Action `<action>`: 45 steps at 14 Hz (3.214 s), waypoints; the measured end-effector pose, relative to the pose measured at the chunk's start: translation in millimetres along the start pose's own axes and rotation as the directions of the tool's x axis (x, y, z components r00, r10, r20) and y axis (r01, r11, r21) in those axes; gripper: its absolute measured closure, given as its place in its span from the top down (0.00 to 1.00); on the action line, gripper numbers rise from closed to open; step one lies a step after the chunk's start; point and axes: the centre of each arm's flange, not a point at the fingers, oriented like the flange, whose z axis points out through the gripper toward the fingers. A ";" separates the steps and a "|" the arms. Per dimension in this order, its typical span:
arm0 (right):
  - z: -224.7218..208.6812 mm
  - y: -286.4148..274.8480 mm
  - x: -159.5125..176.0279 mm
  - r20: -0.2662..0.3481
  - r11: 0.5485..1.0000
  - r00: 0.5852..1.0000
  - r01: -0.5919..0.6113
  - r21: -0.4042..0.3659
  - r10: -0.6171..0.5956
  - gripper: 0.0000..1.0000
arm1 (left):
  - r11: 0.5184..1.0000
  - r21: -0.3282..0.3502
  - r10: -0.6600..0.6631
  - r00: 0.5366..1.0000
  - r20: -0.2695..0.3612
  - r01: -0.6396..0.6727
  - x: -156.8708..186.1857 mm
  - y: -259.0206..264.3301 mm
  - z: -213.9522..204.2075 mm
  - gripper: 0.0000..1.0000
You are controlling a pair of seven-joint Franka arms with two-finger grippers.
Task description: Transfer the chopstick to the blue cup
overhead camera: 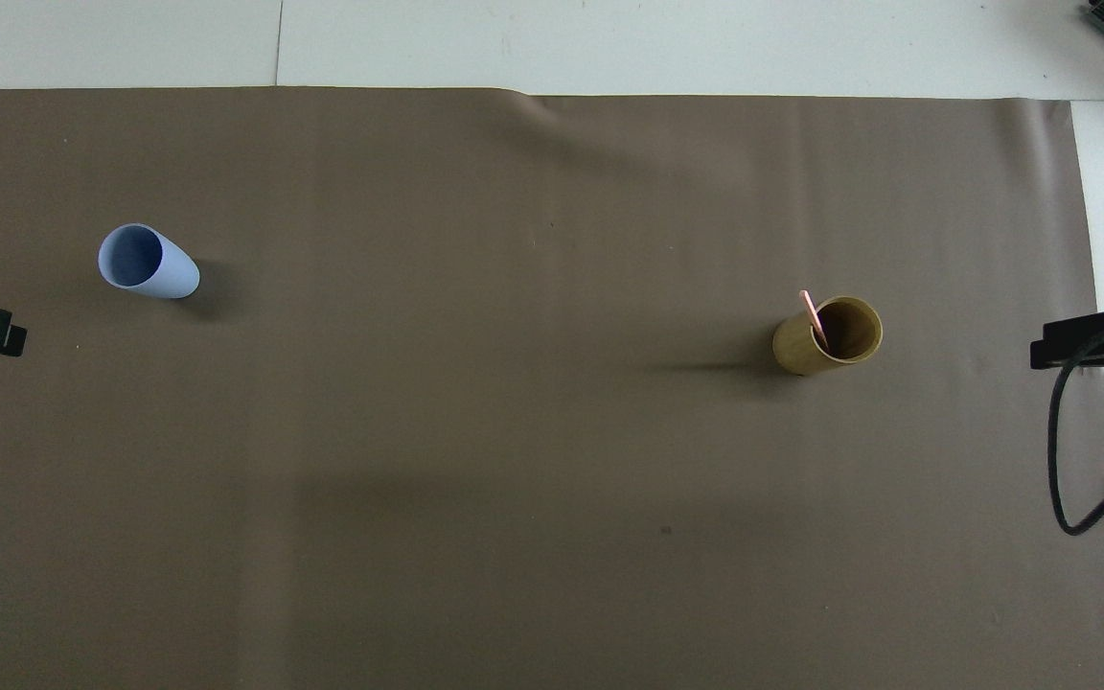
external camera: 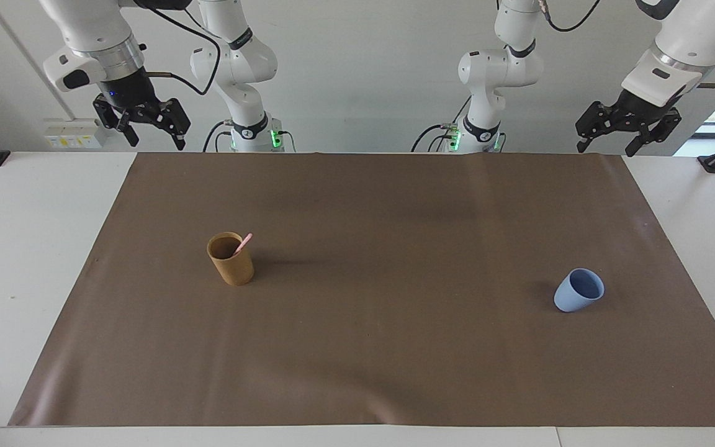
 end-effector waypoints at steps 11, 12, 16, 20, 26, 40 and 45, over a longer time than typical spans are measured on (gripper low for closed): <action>0.0 1.2 0.1 0.000 1.000 1.000 -0.002 0.000 0.002 1.00 | 1.000 -0.001 -0.004 1.000 0.002 0.004 -0.7 -1.5 0.9 1.00; 0.0 1.2 0.1 0.000 1.000 1.000 -0.002 0.000 0.002 1.00 | 1.000 -0.001 -0.005 1.000 0.002 0.005 -0.9 -2.2 0.8 1.00; 0.0 1.5 0.1 0.000 1.000 1.000 -0.003 0.000 0.003 1.00 | 1.000 -0.001 -0.008 1.000 -0.002 0.008 -0.8 -3.6 0.3 1.00; 0.1 1.5 0.0 0.000 1.000 1.000 -0.003 0.000 0.003 1.00 | 1.000 0.007 -0.006 0.998 -0.060 0.007 5.7 -4.5 -4.1 1.00; 0.1 1.5 -0.1 0.000 1.000 1.000 -0.003 0.000 0.003 1.00 | 0.999 0.018 0.031 0.996 -0.089 -0.029 31.0 -19.7 22.5 1.00; 2.0 2.2 0.0 0.001 1.000 1.000 -0.004 0.000 0.004 1.00 | 0.999 0.033 0.017 0.993 -0.119 -0.013 94.6 -59.2 105.2 1.00; 3.8 2.2 -0.6 0.006 1.000 1.000 -0.004 0.000 0.004 1.00 | 0.999 0.033 0.023 0.994 -0.108 -0.020 116.4 -70.0 151.2 1.00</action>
